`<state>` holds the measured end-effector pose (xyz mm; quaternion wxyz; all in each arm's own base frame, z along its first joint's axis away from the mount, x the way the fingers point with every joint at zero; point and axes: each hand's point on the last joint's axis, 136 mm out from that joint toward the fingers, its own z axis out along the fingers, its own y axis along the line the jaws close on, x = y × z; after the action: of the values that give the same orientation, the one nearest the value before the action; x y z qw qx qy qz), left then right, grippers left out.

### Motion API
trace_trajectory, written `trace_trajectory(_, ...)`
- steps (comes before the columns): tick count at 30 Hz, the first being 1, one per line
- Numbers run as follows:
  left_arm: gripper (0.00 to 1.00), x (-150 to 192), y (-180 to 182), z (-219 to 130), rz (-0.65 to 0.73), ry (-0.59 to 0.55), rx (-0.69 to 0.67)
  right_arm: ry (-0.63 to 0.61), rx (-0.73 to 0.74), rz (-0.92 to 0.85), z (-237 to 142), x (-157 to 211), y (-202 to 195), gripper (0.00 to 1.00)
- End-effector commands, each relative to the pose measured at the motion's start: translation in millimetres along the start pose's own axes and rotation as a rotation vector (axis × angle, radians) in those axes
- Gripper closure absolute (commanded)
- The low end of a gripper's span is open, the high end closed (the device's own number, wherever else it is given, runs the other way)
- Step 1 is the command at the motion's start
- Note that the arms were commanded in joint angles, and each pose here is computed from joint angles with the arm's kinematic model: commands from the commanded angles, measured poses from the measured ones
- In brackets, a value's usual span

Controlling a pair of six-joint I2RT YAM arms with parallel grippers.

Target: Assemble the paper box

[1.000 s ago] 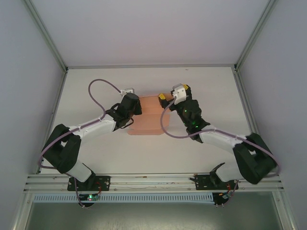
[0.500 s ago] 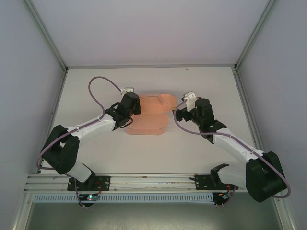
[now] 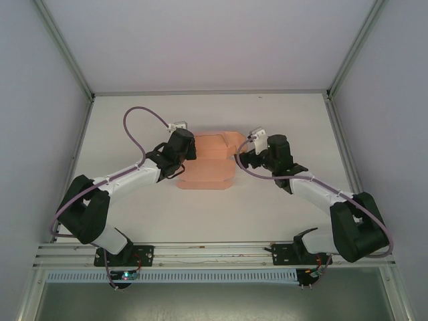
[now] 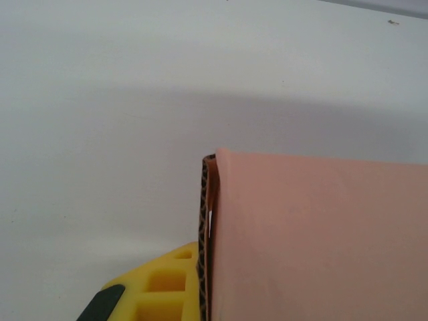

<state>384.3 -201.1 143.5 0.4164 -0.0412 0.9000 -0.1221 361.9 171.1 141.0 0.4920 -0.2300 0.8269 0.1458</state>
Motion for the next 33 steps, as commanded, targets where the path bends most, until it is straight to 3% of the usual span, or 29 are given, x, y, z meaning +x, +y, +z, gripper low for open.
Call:
trace_trajectory(1,1.00,-10,-10,-10,-0.005,-0.023,0.035,-0.116,-0.093,0.003,4,-39,15,0.02)
trace_trajectory(5,1.00,-9,-12,-8,-0.018,-0.015,0.047,-0.110,-0.173,-0.061,13,-43,39,0.02)
trace_trajectory(8,1.00,-9,-13,-8,-0.033,-0.013,0.048,-0.104,-0.129,-0.092,23,-44,45,0.02)
trace_trajectory(15,1.00,-5,-12,-7,-0.058,0.001,0.048,-0.122,0.151,-0.131,39,-51,29,0.02)
trace_trajectory(19,1.00,-4,-12,-7,-0.066,0.004,0.048,-0.150,0.211,-0.103,35,-53,22,0.02)
trace_trajectory(29,1.00,-2,-1,-1,-0.050,0.011,-0.010,-0.133,-0.034,-0.127,-17,-44,58,0.02)
trace_trajectory(33,1.00,-4,5,-3,-0.048,0.007,-0.021,-0.127,-0.089,-0.075,-49,-37,52,0.01)
